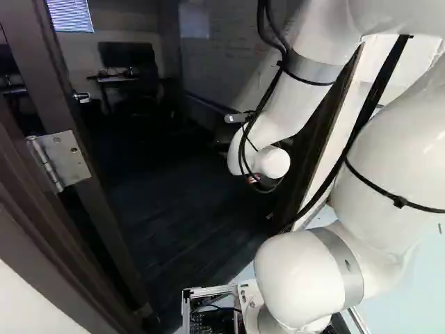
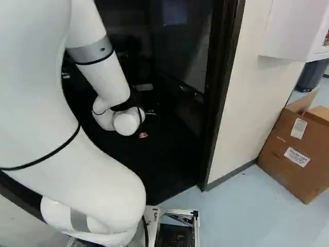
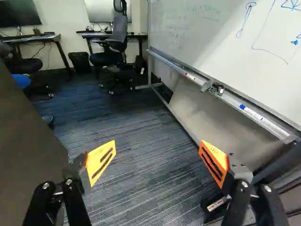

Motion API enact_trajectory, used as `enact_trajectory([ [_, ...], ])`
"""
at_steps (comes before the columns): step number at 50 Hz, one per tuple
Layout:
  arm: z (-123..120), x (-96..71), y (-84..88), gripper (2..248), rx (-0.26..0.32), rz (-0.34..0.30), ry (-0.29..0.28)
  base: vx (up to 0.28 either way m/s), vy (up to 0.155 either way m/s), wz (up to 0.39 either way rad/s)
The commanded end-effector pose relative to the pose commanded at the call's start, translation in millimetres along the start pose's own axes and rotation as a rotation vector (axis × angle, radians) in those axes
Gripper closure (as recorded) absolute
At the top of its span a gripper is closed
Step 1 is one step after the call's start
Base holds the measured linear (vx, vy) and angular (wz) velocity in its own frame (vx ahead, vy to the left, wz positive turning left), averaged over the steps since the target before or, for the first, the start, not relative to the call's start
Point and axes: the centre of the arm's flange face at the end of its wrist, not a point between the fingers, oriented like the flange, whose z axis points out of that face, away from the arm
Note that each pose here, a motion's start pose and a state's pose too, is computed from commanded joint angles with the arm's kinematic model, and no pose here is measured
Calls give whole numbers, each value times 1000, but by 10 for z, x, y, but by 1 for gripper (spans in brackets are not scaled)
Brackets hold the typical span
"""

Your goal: Open the door and move inside

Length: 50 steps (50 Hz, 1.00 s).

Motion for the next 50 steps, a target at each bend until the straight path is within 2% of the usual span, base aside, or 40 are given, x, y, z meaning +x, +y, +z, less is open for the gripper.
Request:
enact_trajectory([
  [25,0,0,0,3,0,0,0,87,5,7],
  [50,0,0,0,3,0,0,0,73,25,120],
])
